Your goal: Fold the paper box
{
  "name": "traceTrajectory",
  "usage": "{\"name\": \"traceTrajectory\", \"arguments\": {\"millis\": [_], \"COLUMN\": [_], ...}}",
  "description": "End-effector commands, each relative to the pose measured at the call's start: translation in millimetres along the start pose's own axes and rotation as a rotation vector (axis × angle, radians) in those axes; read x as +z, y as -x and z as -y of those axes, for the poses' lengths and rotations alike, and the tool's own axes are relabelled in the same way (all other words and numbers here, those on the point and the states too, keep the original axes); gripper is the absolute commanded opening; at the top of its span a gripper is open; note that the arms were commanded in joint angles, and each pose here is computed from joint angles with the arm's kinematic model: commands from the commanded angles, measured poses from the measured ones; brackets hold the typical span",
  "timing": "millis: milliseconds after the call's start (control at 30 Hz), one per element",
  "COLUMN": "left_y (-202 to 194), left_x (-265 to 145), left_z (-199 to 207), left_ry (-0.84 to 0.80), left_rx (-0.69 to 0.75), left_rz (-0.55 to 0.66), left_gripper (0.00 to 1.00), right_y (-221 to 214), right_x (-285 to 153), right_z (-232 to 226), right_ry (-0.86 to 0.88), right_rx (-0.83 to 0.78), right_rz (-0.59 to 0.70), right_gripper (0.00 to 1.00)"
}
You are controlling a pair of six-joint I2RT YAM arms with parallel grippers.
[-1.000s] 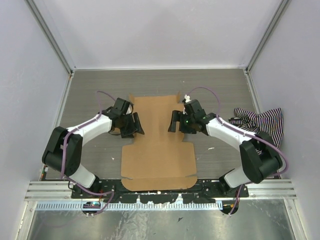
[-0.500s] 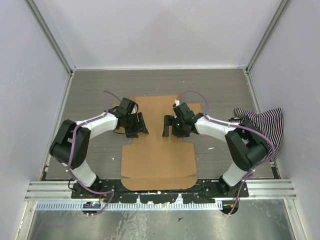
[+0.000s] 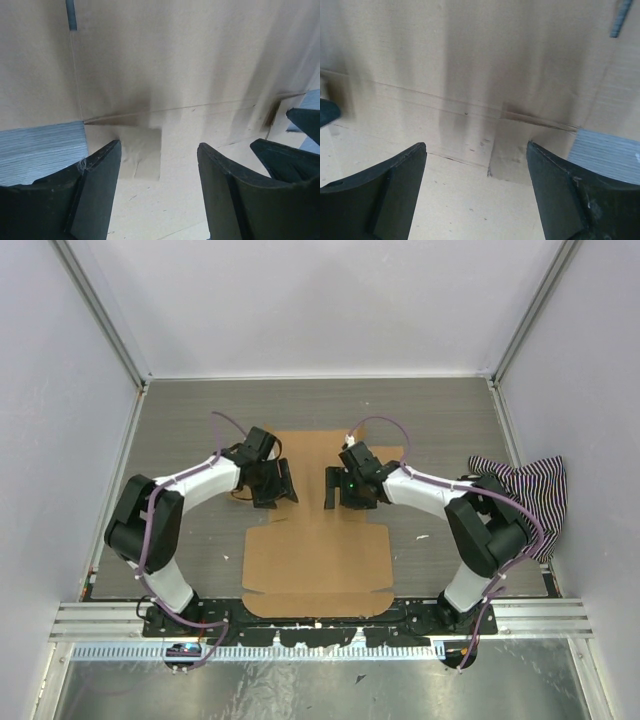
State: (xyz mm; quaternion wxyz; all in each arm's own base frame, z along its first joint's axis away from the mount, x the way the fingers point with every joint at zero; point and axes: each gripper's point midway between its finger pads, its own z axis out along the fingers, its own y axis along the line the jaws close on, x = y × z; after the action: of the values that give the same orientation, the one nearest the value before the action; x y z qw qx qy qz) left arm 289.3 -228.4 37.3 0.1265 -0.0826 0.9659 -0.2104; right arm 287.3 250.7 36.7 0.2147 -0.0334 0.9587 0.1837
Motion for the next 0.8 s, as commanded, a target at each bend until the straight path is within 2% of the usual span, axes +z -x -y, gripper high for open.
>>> {"name": "traceTrajectory", "arguments": {"millis": [0, 167, 267, 367, 533, 767], "left_y": [35.4, 92.8, 133.9, 172.5, 217.5, 237.3], "left_x": [-29.3, -62.0, -67.5, -62.0, -37.8, -0.7], "left_z": [5.7, 11.3, 11.9, 5.3, 4.3, -2.5], "left_ry": [0.086, 0.195, 0.262, 0.335, 0.326, 0.311], "left_rx": [0.079, 0.143, 0.156, 0.135, 0.093, 0.069], "left_rz": [0.113, 0.272, 0.313, 0.309, 0.254, 0.226], "left_gripper": [0.70, 0.72, 0.72, 0.72, 0.70, 0.67], "right_y": [42.1, 76.1, 83.9, 84.1, 73.9, 64.8], "right_x": [-40.0, -86.4, -104.7, -115.0, -125.9, -138.7], "right_z": [4.8, 23.8, 37.5, 47.0, 55.0, 60.9], "right_ry": [-0.107, -0.243, -0.300, -0.320, -0.305, -0.285], "right_rx": [-0.045, -0.055, -0.046, -0.038, -0.024, -0.011], "right_rz": [0.146, 0.285, 0.319, 0.331, 0.328, 0.338], "right_gripper": [0.86, 0.87, 0.87, 0.87, 0.87, 0.88]}}
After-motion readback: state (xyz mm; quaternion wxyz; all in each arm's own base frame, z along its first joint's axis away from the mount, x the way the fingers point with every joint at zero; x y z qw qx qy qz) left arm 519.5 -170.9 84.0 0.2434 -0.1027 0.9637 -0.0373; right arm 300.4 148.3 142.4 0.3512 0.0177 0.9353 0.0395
